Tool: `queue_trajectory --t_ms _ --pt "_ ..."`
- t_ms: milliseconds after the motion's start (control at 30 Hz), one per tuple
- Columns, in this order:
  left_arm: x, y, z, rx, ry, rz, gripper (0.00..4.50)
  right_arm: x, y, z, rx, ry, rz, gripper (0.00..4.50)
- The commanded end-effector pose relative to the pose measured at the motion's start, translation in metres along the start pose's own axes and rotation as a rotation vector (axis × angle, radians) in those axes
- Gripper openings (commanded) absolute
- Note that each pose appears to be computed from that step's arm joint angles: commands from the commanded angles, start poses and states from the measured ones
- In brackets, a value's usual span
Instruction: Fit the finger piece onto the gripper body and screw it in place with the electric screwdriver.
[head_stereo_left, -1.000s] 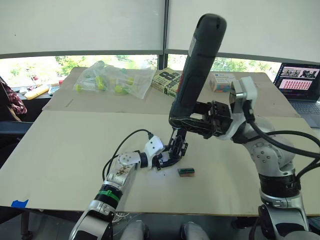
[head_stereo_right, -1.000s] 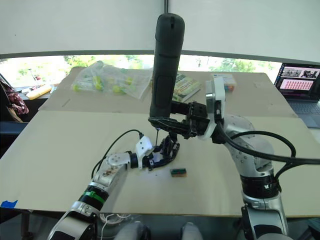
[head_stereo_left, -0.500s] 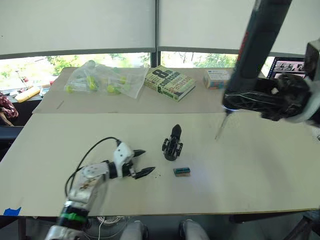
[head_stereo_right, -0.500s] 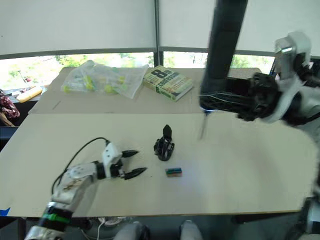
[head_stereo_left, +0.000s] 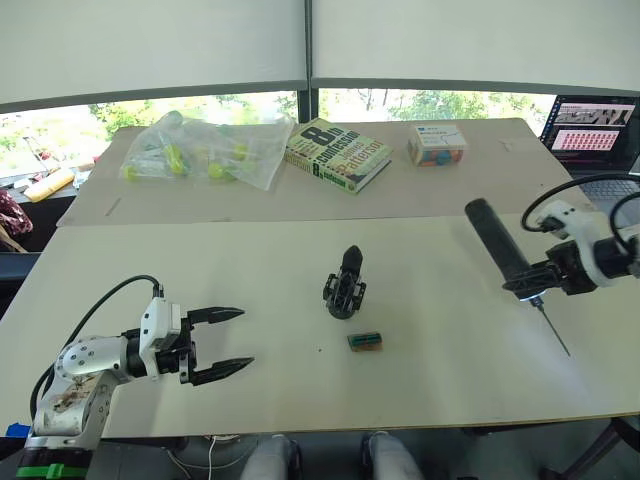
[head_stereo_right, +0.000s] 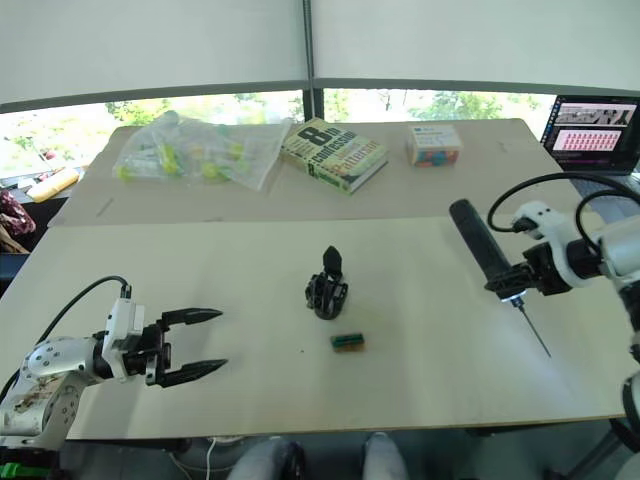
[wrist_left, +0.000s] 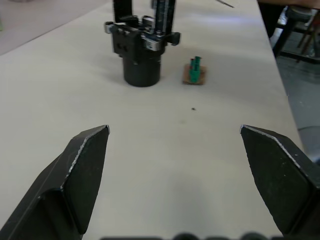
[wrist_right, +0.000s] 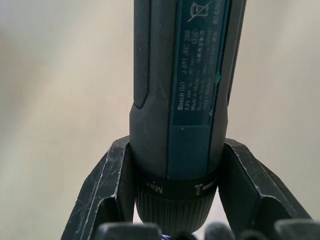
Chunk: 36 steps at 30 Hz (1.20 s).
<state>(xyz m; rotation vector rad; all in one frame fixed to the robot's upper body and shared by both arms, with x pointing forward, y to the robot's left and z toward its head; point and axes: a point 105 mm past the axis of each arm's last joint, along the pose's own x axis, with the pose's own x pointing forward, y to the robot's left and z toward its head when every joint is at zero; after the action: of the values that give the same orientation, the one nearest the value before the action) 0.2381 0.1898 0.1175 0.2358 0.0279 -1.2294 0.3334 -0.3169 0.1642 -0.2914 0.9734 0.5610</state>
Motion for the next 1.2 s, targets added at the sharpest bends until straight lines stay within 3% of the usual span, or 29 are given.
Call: queue_trajectory --t_ms 33,367,433,567,733,867,967,1100,1133,1200 --pt "0.002 -0.003 0.008 0.015 -0.031 0.000 4.43 -0.009 -0.014 -0.004 -0.055 0.057 -0.079 1.92" --pt "0.000 0.011 0.016 0.009 -0.040 0.060 4.43 0.004 -0.022 -0.023 0.001 0.140 -0.086 1.92" --pt "0.000 0.015 0.016 0.007 -0.037 0.064 4.50 0.003 -0.023 -0.026 0.012 0.144 -0.083 2.98" --pt "-0.006 0.020 0.014 -0.022 -0.021 0.069 4.50 -0.009 -0.029 -0.027 0.028 0.104 -0.113 4.31" --pt "-0.024 0.032 0.004 -0.062 0.032 0.115 4.50 -0.042 -0.037 -0.026 0.012 0.020 -0.164 4.47" --pt "-0.037 0.048 0.000 -0.055 0.123 0.179 4.50 -0.066 -0.024 -0.005 -0.147 -0.179 -0.117 4.47" --pt "-0.045 0.055 0.000 0.006 0.189 0.218 4.50 -0.074 0.019 0.011 -0.511 -0.411 0.060 4.47" --pt "-0.055 0.061 -0.004 0.111 0.248 0.254 4.50 -0.079 0.060 0.025 -0.685 -0.784 0.116 4.47" --pt "-0.056 0.062 -0.006 0.122 0.261 0.259 4.50 -0.079 0.065 0.027 -0.702 -0.839 0.104 4.47" --pt "-0.062 0.062 -0.014 0.140 0.287 0.274 4.50 -0.061 0.093 0.014 -0.774 -0.827 0.212 4.47"
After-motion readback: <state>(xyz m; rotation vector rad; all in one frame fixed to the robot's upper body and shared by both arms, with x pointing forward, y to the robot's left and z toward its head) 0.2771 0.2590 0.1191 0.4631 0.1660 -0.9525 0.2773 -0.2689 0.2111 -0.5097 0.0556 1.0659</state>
